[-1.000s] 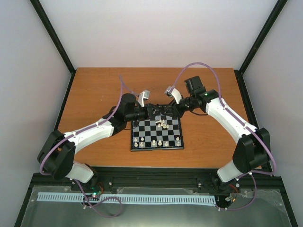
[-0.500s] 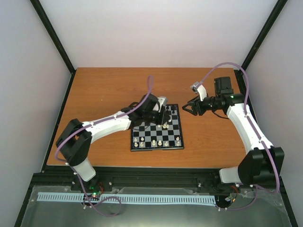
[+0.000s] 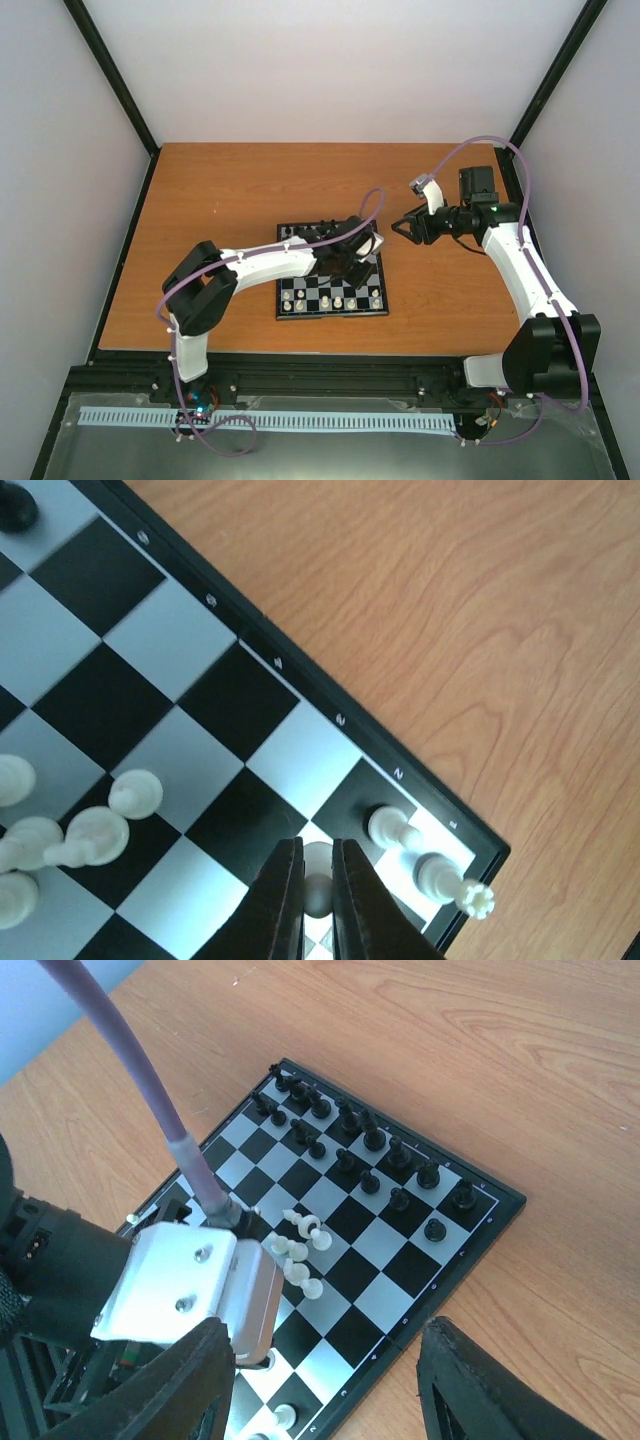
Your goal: Set up the chess pieces on the board
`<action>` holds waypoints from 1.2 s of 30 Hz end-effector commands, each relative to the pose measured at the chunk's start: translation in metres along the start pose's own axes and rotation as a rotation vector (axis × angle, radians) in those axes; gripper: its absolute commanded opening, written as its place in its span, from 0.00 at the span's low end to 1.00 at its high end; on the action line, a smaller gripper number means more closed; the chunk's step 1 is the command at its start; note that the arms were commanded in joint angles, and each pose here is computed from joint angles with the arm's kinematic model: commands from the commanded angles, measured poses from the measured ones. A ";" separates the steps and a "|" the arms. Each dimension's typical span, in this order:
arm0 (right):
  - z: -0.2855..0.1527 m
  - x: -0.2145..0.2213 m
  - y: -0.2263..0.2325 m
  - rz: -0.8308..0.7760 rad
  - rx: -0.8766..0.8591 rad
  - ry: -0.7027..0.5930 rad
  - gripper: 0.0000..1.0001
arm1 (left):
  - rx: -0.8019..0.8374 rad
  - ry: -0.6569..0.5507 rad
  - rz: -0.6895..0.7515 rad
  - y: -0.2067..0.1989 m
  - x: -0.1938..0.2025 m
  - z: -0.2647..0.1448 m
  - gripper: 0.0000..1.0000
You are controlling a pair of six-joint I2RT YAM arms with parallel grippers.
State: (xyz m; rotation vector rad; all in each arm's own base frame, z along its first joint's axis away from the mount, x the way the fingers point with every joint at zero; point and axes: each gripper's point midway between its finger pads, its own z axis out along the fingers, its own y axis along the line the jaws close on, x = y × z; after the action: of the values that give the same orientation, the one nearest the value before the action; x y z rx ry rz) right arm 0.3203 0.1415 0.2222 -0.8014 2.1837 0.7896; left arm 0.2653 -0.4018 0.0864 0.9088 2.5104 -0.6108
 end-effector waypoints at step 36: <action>0.006 0.003 -0.004 0.001 -0.016 0.002 0.51 | -0.039 0.150 0.099 -0.010 0.027 0.022 0.25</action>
State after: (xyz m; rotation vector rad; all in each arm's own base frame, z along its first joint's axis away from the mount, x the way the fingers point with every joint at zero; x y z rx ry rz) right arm 0.3236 0.1414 0.2197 -0.8026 2.1841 0.7858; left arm 0.2425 -0.3972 0.0482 1.0883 2.6055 -0.4753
